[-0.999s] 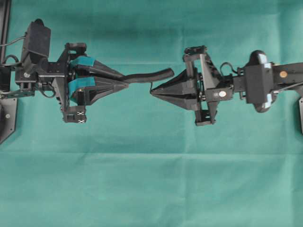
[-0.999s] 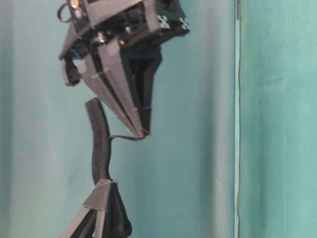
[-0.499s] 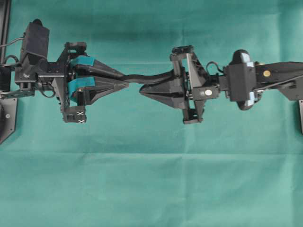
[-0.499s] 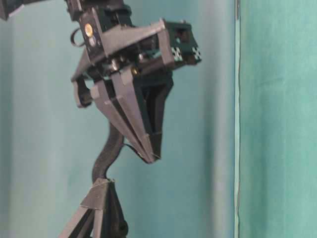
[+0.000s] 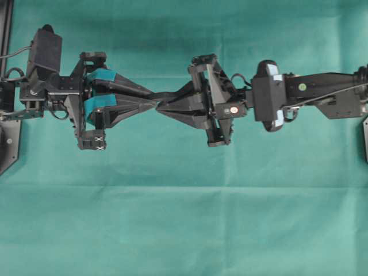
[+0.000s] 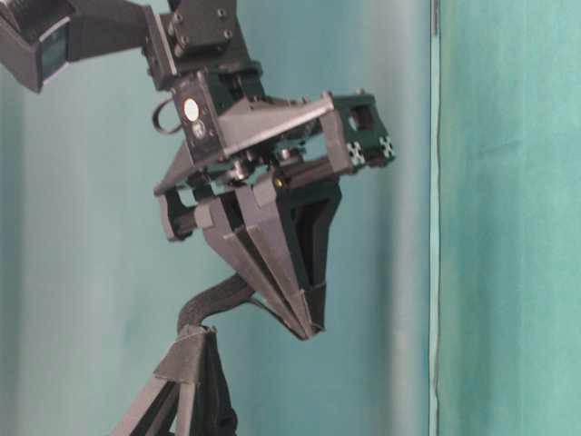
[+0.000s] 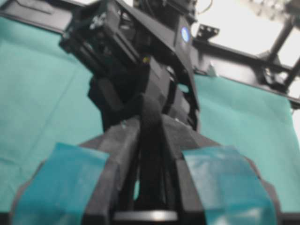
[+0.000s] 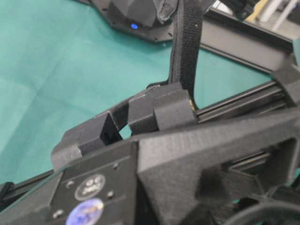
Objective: Peel off the Velcro with your right arm.
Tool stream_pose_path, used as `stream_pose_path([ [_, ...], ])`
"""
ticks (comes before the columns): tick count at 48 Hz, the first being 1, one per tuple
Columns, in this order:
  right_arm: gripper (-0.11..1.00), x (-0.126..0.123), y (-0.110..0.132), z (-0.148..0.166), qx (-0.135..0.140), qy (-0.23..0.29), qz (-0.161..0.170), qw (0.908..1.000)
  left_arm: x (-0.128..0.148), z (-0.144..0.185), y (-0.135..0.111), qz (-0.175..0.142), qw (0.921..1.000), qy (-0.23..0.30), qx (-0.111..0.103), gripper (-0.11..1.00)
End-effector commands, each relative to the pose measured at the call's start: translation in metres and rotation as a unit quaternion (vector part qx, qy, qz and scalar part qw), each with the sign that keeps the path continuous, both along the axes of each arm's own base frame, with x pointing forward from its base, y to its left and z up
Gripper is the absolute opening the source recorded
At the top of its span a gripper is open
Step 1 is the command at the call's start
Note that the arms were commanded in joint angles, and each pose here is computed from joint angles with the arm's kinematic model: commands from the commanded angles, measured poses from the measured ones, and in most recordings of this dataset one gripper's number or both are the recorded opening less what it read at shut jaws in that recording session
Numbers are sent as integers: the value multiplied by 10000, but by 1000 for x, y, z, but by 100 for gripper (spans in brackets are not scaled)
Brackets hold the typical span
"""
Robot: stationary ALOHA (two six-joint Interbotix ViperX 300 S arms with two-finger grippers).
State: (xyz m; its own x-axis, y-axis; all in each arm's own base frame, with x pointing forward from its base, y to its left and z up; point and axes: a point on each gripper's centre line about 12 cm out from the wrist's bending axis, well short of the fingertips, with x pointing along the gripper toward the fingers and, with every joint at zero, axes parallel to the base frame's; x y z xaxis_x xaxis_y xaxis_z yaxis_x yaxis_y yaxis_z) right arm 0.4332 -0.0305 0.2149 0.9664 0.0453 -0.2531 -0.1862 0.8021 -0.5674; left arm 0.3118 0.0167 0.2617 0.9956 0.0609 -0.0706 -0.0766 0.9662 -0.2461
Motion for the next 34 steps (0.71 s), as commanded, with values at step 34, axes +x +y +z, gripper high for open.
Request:
stream_pose_path([
  [34, 9, 16, 2, 16, -83, -27, -15, 10000, 4, 15, 2, 15, 9997, -235, 49, 11],
])
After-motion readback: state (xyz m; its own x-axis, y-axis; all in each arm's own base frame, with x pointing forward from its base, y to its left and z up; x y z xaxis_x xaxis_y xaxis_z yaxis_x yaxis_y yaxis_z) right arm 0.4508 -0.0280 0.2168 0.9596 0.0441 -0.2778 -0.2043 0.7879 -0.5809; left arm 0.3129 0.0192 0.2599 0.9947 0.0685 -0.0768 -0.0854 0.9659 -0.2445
